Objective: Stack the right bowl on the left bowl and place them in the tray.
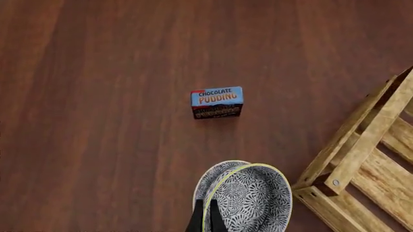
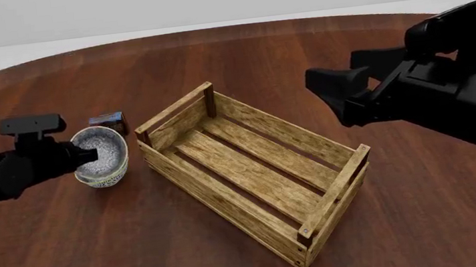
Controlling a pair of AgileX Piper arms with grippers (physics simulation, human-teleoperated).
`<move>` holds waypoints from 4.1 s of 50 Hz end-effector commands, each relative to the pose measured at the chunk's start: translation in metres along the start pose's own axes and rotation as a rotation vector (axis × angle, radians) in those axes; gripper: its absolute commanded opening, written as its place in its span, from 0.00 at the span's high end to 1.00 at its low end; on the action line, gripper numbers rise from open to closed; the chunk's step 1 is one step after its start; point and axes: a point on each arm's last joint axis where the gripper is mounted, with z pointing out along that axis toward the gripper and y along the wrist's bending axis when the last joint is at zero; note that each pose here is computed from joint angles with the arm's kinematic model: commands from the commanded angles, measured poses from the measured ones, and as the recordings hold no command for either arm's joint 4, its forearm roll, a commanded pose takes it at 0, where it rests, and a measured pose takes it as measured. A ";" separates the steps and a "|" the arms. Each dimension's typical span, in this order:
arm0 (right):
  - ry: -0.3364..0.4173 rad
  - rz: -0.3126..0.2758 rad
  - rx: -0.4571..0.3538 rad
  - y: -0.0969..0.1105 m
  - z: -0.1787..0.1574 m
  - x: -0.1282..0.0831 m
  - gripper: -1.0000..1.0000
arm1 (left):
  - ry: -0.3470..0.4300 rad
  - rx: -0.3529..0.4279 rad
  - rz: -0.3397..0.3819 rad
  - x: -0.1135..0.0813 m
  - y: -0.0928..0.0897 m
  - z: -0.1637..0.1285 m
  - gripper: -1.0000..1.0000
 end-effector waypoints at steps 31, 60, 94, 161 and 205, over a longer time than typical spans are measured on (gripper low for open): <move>-0.003 -0.003 -0.002 0.000 -0.002 0.000 0.00 | -0.079 -0.025 -0.010 -0.024 0.008 -0.037 0.00; 0.000 -0.007 -0.004 0.001 -0.001 0.001 0.00 | -0.133 0.031 0.175 -0.031 -0.014 -0.091 0.00; 0.009 -0.008 -0.001 0.000 0.004 0.003 0.00 | -0.059 0.141 0.344 -0.004 -0.046 -0.087 0.00; 0.014 -0.008 0.004 -0.001 0.007 0.005 0.00 | 0.089 0.143 0.359 0.033 -0.052 0.006 0.00; 0.012 -0.008 0.003 -0.001 0.005 0.004 0.00 | 0.107 0.156 0.335 0.044 -0.057 0.009 1.00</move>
